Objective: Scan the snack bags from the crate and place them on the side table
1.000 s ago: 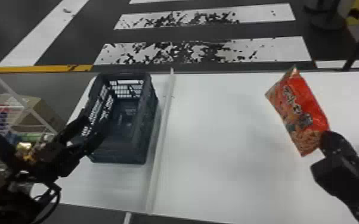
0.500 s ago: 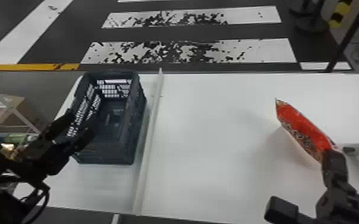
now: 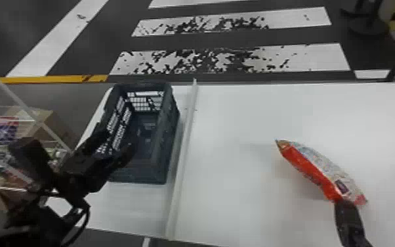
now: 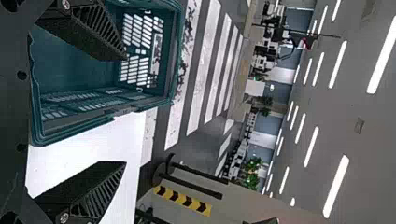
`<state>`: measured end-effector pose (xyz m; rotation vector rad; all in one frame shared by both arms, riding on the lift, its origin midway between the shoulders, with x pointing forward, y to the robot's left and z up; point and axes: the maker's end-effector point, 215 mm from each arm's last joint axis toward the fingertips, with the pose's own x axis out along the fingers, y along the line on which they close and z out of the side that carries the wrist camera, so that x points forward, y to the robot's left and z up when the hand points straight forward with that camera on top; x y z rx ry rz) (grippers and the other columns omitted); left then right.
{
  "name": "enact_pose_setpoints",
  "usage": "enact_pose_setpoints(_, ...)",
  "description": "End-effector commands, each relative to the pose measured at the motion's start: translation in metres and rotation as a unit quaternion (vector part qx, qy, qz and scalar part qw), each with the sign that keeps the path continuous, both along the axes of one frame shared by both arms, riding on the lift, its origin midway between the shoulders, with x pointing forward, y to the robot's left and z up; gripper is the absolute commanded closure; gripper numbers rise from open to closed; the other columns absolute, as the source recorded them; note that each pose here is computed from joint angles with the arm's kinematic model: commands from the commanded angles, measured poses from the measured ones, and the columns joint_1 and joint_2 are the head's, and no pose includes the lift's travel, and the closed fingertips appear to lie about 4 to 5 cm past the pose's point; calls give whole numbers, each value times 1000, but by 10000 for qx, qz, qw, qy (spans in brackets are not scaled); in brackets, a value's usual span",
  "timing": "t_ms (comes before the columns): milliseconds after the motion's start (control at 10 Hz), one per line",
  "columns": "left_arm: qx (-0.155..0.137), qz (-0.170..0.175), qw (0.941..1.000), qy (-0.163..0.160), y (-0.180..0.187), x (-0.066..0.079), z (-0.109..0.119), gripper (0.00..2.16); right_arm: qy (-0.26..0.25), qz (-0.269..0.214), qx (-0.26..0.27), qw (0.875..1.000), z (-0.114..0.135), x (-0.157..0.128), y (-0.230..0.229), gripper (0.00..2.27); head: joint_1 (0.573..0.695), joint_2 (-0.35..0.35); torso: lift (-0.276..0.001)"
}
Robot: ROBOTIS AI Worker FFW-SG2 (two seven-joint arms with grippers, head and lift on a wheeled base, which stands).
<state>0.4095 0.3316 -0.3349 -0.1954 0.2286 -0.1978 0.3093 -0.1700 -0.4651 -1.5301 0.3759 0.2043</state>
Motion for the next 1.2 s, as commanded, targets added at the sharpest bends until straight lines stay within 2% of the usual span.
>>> enact_pose_setpoints(0,-13,57,10000,36,-1,1,-2,80,420,78,563,9975,-13,-7,19,178,695,247,-94)
enact_pose_setpoints(100,-6,58,10000,38,-1,1,-3,80,789,73,1091,9909,-19,-12,31,-2,695,268,-94)
enact_pose_setpoints(200,7,70,10000,52,0,0,-4,80,1152,152,1795,9769,-19,-14,50,16,695,288,-94)
enact_pose_setpoints(300,-5,72,9999,80,0,0,-6,80,1602,236,2718,9486,-15,-18,73,60,695,314,-94)
enact_pose_setpoints(400,-4,81,9999,87,1,0,-7,80,1962,339,3565,9128,-2,-18,96,66,695,350,-94)
enact_pose_setpoints(600,-18,80,9999,113,1,-1,-10,80,2375,370,4738,8472,21,-11,117,76,695,350,-94)
enact_pose_setpoints(700,-23,74,9999,126,1,-1,-11,80,2547,323,5188,8155,27,-6,123,76,695,350,-94)
enact_pose_setpoints(900,-26,76,9999,133,1,-2,-12,80,2999,174,5705,7644,17,-8,125,80,695,350,-94)
enact_pose_setpoints(1000,-23,71,9999,136,1,-1,-12,80,3086,129,5837,7509,14,-9,124,107,695,350,-94)
enact_pose_setpoints(1100,-41,64,9998,186,0,-2,-15,80,3129,100,5897,7445,12,-9,124,505,695,350,-94)
